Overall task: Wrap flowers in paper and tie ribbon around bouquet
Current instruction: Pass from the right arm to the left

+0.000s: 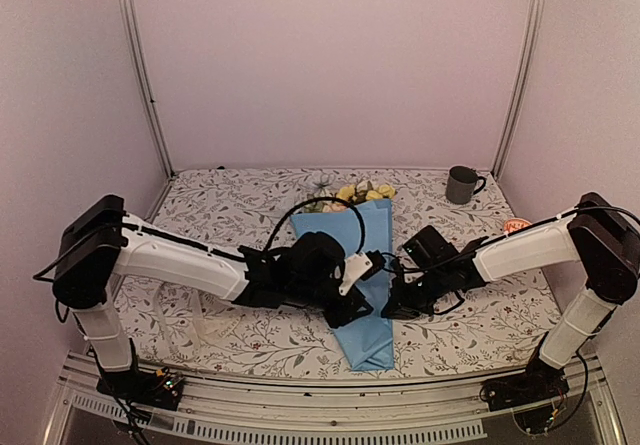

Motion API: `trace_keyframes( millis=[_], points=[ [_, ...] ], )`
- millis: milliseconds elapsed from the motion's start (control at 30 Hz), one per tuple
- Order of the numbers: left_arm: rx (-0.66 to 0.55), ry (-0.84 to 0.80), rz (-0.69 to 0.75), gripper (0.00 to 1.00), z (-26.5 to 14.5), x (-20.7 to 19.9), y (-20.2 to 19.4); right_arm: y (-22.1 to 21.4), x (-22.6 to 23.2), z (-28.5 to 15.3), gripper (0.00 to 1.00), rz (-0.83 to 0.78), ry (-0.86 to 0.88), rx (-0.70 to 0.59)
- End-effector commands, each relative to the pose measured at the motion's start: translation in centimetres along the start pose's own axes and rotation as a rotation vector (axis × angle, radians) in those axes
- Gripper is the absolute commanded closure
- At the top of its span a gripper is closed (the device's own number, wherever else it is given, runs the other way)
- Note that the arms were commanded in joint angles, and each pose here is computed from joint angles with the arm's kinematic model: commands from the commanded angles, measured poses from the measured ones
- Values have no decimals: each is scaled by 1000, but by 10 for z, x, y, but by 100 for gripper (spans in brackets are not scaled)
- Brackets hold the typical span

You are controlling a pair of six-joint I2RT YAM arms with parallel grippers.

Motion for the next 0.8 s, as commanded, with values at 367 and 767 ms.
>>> trace_keyframes(
  millis=[367,767],
  points=[
    [308,29,322,66,47,-35,-97,3,-3,-11,100,55,48,-43],
    [436,-75,369,56,41,-60,-142,3,-8,-3,100,61,44,-26]
  ],
)
Point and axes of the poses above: each gripper's point midway between its finger pads, its own z axis out along the fingers, its own x axis along the line the jaws close on, y = z × x, the point moved 4 cm from there along -z, back along the fingers, and after that the axes turned 9 degrees about -z, right-handed, at the moved point
